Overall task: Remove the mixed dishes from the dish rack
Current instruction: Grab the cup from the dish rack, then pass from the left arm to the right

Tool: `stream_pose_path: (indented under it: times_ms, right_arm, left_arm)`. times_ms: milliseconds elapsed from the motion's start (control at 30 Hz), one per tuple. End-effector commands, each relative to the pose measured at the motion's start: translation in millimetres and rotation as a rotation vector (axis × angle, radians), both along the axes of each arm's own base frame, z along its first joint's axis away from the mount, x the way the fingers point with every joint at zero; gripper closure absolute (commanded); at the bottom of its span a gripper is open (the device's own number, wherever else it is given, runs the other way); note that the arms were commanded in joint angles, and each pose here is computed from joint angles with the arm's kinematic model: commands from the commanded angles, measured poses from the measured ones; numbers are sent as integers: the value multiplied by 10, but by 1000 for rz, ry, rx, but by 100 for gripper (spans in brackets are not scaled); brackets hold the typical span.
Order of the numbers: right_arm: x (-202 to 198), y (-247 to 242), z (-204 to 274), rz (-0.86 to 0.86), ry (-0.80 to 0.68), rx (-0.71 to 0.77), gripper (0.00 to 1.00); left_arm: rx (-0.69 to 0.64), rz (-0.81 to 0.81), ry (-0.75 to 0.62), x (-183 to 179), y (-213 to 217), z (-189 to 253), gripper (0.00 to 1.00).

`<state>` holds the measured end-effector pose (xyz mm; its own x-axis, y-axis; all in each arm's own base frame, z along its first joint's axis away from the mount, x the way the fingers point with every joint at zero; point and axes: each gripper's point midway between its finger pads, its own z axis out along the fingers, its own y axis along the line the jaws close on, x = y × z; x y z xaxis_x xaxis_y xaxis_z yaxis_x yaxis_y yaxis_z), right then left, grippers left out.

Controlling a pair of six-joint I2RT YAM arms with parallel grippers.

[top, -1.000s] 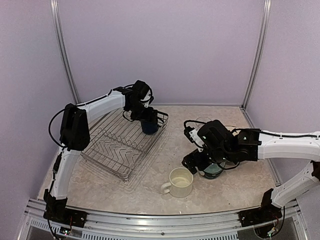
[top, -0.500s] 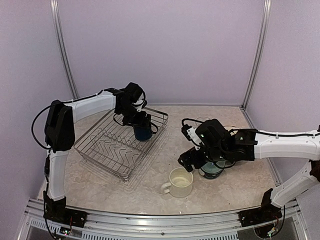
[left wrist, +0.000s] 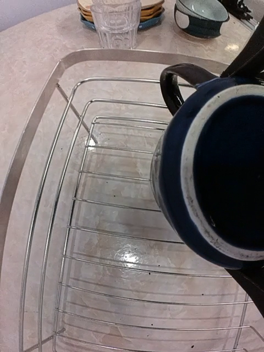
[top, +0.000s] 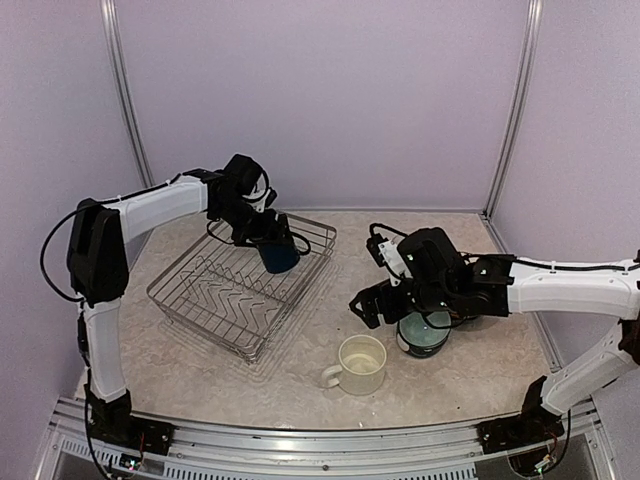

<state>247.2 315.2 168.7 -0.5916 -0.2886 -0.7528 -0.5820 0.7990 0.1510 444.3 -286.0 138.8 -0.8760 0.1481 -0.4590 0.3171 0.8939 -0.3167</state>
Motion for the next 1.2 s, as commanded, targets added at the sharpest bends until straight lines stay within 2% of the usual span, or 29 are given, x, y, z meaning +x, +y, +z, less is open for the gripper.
stream_pose_path:
  times_ms: [0, 233, 367, 567, 700, 900, 1167]
  right_arm:
    - [117, 161, 145, -4, 27, 149, 2]
    - [361, 460, 493, 58, 30, 313, 2]
    - [504, 705, 756, 123, 44, 473, 3]
    - [579, 1027, 1251, 242, 14, 706, 6]
    - [633, 1131, 1410, 272, 1, 798, 9]
    - [677, 1222, 1505, 284, 18, 878, 16]
    - [712, 1202, 1508, 251, 66, 945, 37]
  left_arm:
    - [-283, 32, -55, 4, 54, 787, 69]
    - [-493, 47, -30, -154, 202, 1240, 70]
    - [-616, 45, 4, -283, 223, 1419, 72]
    - [-830, -15, 84, -514, 98, 1717, 73]
    - [-949, -51, 117, -584, -2, 1806, 74]
    - [-1018, -98, 136, -722, -223, 1789, 76]
    - [-1094, -179, 90, -877, -390, 1838, 77]
